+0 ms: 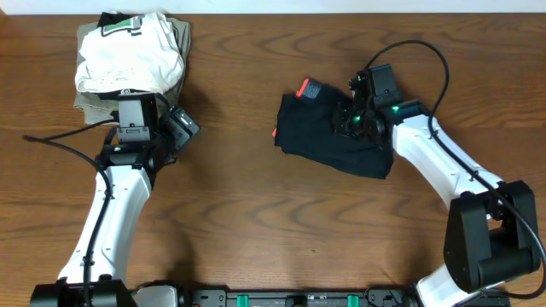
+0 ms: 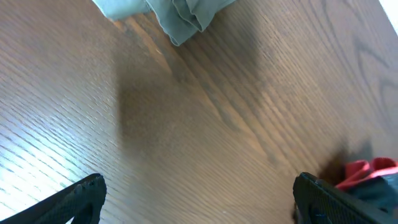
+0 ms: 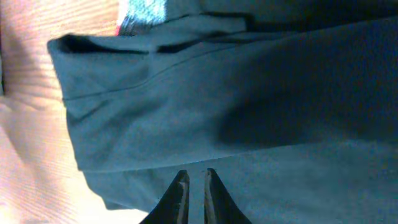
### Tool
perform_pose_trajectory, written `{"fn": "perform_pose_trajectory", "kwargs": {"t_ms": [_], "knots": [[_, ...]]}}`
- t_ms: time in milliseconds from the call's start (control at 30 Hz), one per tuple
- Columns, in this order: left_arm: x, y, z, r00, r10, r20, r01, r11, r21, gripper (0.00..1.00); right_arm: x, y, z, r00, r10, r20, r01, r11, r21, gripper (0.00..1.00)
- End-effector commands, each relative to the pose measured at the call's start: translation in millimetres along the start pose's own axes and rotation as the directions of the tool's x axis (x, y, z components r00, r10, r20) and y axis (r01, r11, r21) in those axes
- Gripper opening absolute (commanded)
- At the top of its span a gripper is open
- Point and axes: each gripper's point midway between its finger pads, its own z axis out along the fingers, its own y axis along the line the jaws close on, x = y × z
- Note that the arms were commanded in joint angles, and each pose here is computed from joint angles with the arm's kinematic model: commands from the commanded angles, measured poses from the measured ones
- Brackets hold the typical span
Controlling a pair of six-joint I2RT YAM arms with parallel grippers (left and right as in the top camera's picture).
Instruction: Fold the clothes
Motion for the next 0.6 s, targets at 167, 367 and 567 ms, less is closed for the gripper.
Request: {"fn": "perform_pose_trajectory", "kwargs": {"t_ms": [167,367,567], "knots": [[31.2,-89.2,-5.5,0.958,0.285,-0.025,-0.256,0.892,0.372,0.89,-14.2,-19.3,-7.0,0.998,0.049,0.029,-0.050,0.999,0.014,0.29],[64.4,-106.3,23.9,0.930,0.357,-0.086,-0.296,0.868,0.398,0.89,-10.0,-29.1,-11.2,0.998,0.068,-0.015,-0.068,0.998,-0.003,0.51],[112.5,-128.6,58.2,0.844,0.482,-0.236,-0.318,0.803,0.505,0.95,-7.4,-29.8,-23.3,0.994,0.085,-0.073,-0.093,0.990,-0.106,0.55]]}}
